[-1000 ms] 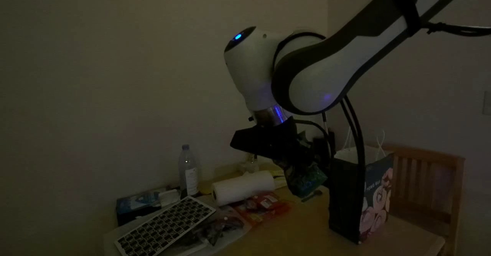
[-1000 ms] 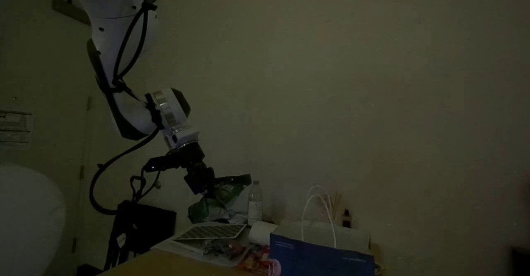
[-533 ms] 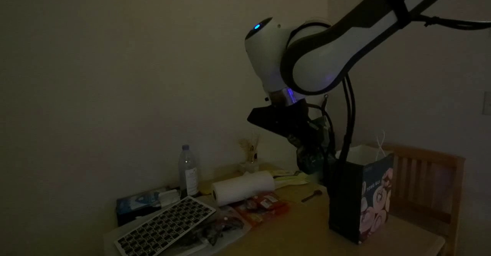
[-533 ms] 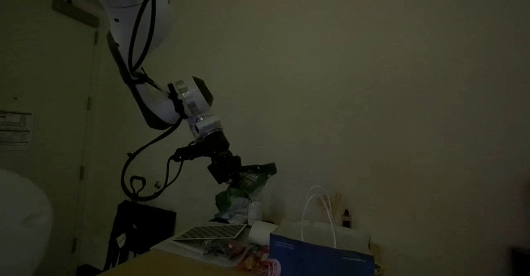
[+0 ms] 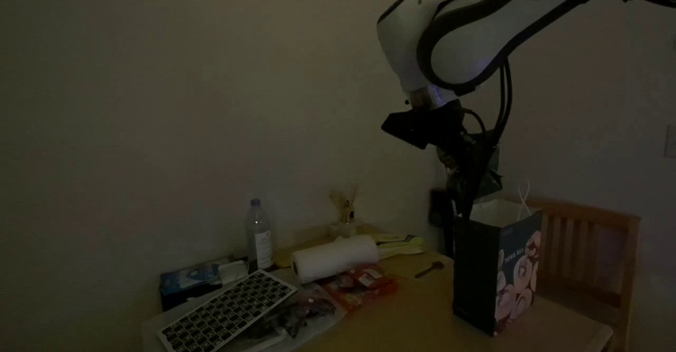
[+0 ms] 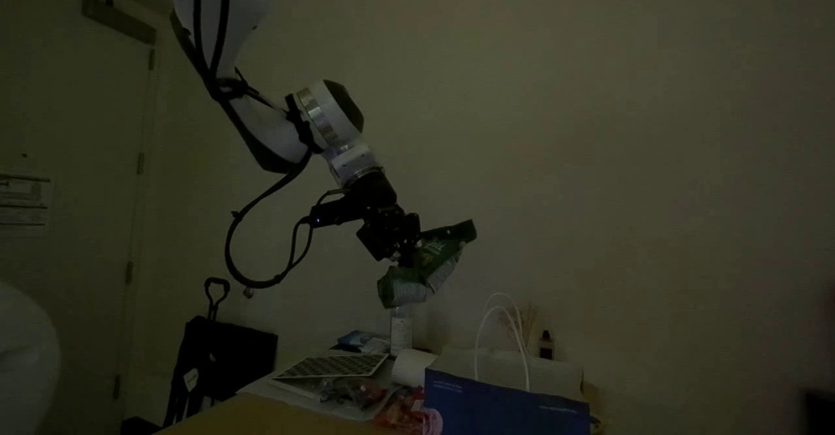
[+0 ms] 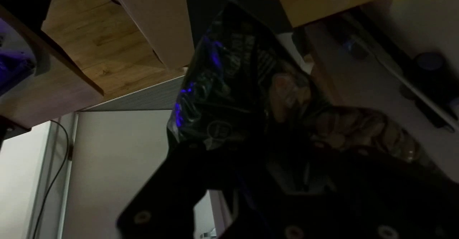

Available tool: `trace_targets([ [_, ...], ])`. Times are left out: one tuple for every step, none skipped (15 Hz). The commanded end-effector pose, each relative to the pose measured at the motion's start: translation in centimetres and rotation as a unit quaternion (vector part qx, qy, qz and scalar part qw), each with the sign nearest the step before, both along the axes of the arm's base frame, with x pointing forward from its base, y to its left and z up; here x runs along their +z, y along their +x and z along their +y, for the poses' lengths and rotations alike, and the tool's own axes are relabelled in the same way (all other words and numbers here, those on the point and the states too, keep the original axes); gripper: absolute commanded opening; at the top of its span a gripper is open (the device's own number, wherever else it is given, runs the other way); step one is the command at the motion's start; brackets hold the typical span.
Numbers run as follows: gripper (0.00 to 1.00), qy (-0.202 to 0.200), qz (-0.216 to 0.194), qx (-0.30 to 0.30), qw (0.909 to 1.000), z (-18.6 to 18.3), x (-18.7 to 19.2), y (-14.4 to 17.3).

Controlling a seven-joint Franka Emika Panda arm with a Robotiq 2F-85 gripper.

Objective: Pick up the plastic and put in the paper bag

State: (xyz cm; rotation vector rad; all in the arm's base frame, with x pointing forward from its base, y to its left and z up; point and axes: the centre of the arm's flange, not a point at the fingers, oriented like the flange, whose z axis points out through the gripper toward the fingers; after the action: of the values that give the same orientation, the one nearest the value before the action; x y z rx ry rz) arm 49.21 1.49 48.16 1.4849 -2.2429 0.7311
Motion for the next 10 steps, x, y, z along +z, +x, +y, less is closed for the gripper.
trace_targets([
  [0.04,0.012,-0.022,-0.044,0.9987,-2.4,1.2,-3.0],
  [0.04,0.019,-0.028,-0.049,0.9982,-3.1,1.0,-3.4],
  [0.04,0.024,-0.031,-0.053,0.9978,-3.6,0.5,-3.6],
  [0.04,0.026,-0.035,-0.059,0.9973,-4.0,-0.1,-3.7],
  [0.04,0.026,-0.039,-0.068,0.9965,-4.4,-0.7,-3.7],
  [0.04,0.031,-0.043,-0.075,0.9957,-4.7,-1.2,-3.7],
  [0.04,0.033,-0.05,-0.087,0.9945,-5.1,-1.9,-3.7],
  [0.04,0.036,-0.056,-0.095,0.9932,-5.5,-2.4,-3.7],
  [0.04,0.034,-0.067,-0.109,0.9912,-6.1,-2.8,-3.6],
  [0.04,0.032,-0.082,-0.125,0.9882,-6.7,-3.2,-3.5],
])
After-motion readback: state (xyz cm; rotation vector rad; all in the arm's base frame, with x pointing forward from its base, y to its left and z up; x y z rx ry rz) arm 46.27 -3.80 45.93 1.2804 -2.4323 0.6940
